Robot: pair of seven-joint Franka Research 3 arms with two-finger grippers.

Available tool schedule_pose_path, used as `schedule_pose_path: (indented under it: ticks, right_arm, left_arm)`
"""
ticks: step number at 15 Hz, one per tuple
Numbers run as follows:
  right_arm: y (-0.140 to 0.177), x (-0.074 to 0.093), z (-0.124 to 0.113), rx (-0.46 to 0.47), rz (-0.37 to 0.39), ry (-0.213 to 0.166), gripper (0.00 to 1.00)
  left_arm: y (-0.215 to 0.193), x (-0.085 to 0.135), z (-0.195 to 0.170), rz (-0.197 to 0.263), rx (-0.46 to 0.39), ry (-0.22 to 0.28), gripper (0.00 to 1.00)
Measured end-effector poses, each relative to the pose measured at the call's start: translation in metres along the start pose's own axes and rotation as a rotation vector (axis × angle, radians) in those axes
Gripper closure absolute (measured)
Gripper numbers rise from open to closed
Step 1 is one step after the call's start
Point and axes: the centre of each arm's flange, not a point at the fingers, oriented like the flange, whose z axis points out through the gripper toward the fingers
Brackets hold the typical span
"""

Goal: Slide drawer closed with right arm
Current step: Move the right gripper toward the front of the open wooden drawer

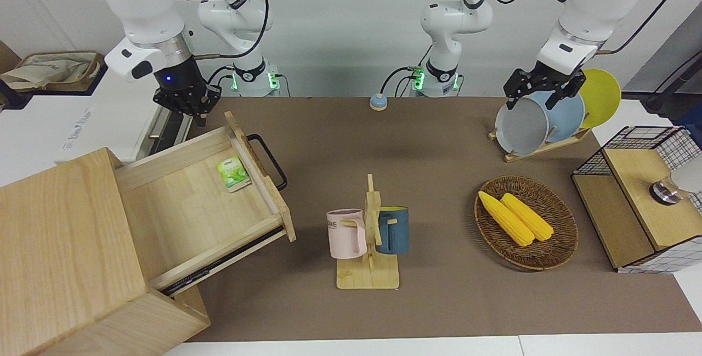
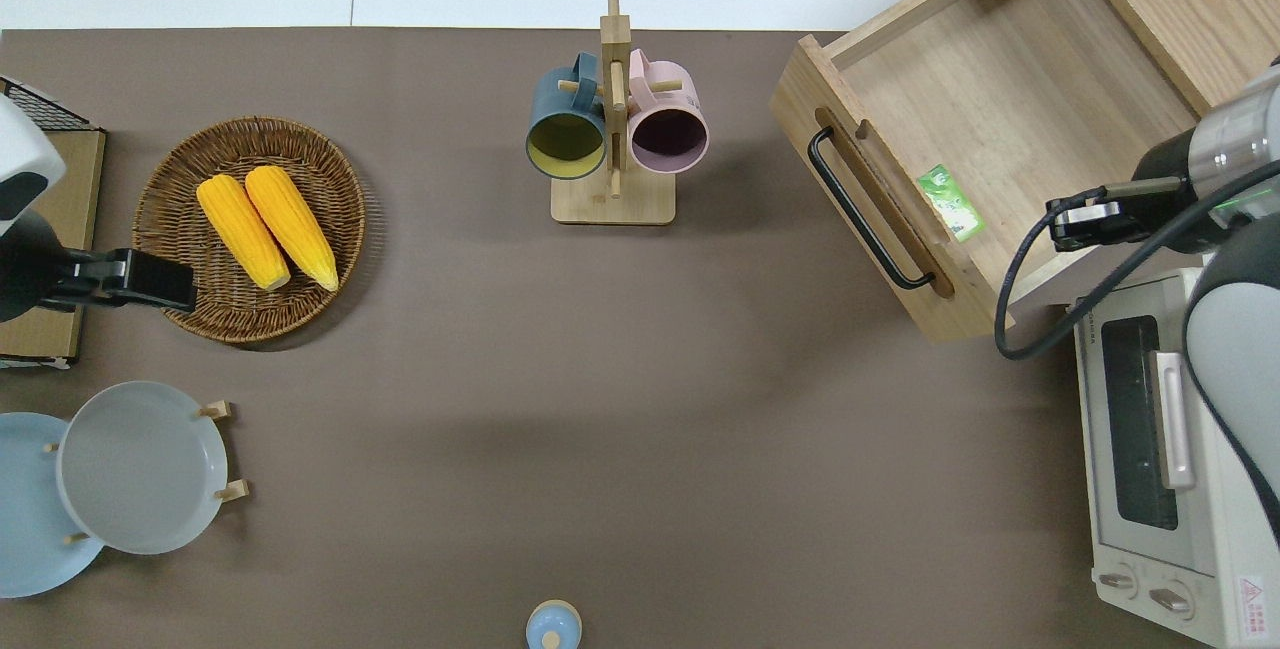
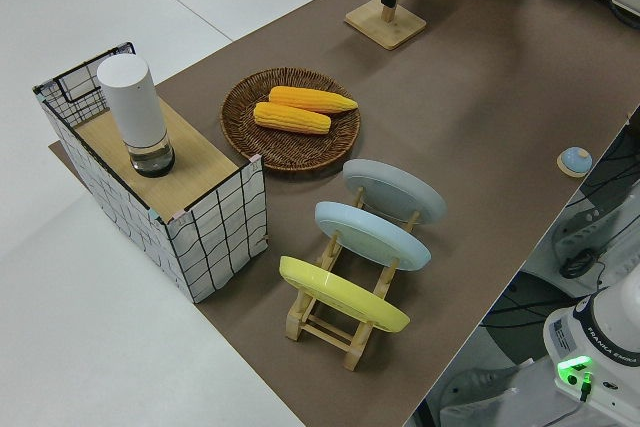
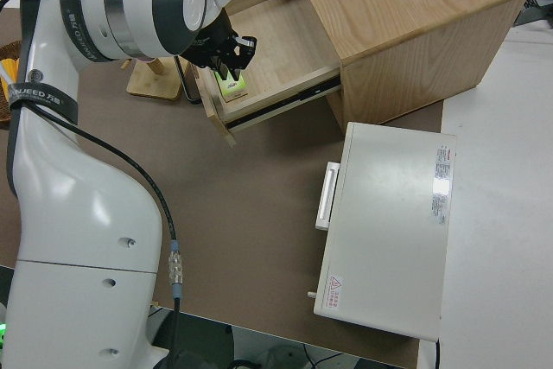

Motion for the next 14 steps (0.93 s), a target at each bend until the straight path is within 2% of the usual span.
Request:
schedule_pose_path:
  ticks: [4, 7, 12, 14]
  right_arm:
    - [-0.009, -0.004, -0.009, 0.001, -0.014, 0.014, 0.99]
    - [-0.036, -0.009, -0.015, 0.002, -0.008, 0.025, 0.99]
    - [-0.11, -0.022, -0.018, 0.009, 0.096, 0.027, 0.99]
    - [-0.131, -0.027, -0.018, 0.011, 0.15, 0.027, 0.99]
  left_arm:
    - [0.0, 0.0, 0.0, 0.0, 0.0, 0.0, 0.0]
    - [0.0, 0.0, 0.0, 0.0, 0.0, 0.0, 0.0]
    - [0.0, 0.0, 0.0, 0.0, 0.0, 0.0, 0.0]
    - [0.0, 0.0, 0.0, 0.0, 0.0, 0.0, 0.0]
